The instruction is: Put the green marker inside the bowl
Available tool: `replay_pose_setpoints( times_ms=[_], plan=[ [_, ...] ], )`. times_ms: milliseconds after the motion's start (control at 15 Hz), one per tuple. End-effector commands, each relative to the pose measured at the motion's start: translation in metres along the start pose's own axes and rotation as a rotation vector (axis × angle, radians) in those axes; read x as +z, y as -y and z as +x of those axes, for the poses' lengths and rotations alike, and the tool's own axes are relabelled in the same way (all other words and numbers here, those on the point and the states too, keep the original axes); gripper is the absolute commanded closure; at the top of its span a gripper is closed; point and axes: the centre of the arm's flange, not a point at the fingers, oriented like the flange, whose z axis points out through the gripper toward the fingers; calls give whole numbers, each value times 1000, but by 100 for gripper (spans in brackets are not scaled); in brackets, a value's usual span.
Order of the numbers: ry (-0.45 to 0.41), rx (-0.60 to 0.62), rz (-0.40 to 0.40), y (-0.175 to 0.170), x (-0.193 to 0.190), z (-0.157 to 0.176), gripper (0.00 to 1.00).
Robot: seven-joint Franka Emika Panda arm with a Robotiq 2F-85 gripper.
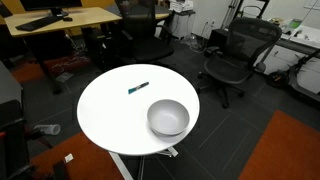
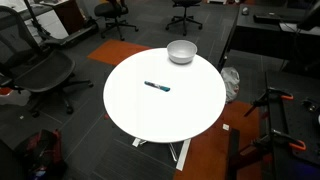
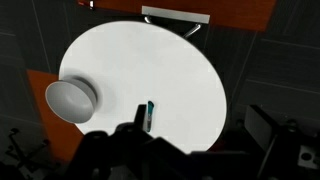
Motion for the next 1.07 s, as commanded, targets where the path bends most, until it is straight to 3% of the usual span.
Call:
replay_pose_setpoints(
  times_ms=[0, 467, 733, 1000],
  plan=[
    [0, 0, 0, 0, 0, 0, 0],
    [-1, -3, 3, -3, 2, 3, 0],
    [-16, 6, -37, -20, 10, 26, 0],
    [-36, 14, -17, -40, 20, 59, 0]
  ],
)
